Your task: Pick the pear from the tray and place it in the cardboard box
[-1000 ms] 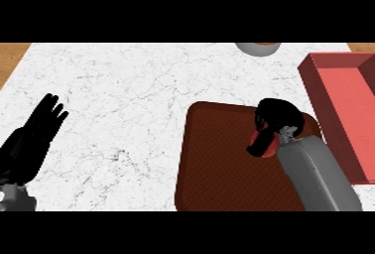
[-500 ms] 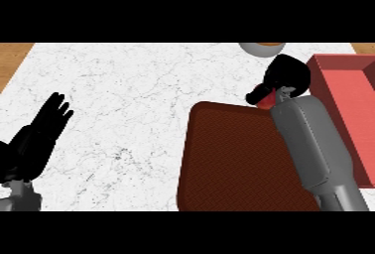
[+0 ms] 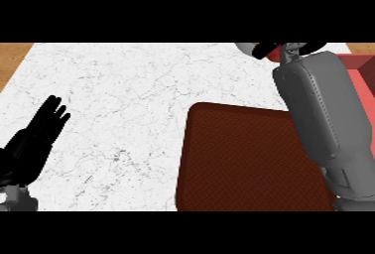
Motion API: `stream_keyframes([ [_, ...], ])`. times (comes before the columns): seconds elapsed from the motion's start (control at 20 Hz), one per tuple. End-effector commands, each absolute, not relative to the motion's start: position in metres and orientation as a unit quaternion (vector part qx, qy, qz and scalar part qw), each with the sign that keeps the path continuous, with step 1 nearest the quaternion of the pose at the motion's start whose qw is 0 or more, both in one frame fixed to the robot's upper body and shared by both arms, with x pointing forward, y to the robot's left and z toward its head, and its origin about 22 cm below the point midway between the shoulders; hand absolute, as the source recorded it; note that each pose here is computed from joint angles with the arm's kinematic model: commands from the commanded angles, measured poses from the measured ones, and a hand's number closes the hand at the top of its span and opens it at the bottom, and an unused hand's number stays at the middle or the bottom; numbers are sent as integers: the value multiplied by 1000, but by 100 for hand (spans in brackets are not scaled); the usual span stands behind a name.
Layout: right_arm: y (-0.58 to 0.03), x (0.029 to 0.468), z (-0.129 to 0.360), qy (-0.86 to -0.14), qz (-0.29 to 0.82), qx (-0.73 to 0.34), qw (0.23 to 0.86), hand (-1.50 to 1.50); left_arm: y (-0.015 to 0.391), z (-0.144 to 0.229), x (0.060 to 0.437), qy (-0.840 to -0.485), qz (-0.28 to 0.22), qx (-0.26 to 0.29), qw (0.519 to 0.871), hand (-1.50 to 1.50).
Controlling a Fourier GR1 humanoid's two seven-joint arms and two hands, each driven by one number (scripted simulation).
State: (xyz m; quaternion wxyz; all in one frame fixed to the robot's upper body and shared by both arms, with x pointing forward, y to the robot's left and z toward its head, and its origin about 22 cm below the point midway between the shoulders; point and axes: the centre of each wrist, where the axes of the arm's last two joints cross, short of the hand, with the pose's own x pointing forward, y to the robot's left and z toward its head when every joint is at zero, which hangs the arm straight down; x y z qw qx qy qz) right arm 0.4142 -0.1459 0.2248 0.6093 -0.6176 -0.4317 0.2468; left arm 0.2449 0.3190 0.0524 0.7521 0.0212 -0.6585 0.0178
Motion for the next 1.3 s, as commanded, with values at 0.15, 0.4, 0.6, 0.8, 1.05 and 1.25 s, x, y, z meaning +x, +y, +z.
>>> stream_keyframes([
  [0.15,-152,404,278,-410,148,-682,587,150,325,51,233,-661,29,26,749,0],
  [0.4,-218,409,296,-393,118,-697,588,150,316,59,246,-663,23,25,747,0],
  [0.6,-228,412,276,-367,136,-706,591,150,322,45,259,-664,23,30,747,0],
  [0.8,-269,406,266,-360,153,-705,591,150,325,63,245,-663,25,27,748,0],
  [1.05,-298,410,244,-379,148,-703,584,150,319,39,251,-664,21,16,748,0],
  [1.25,-324,409,214,-382,139,-689,600,150,317,44,243,-659,14,19,751,0],
])
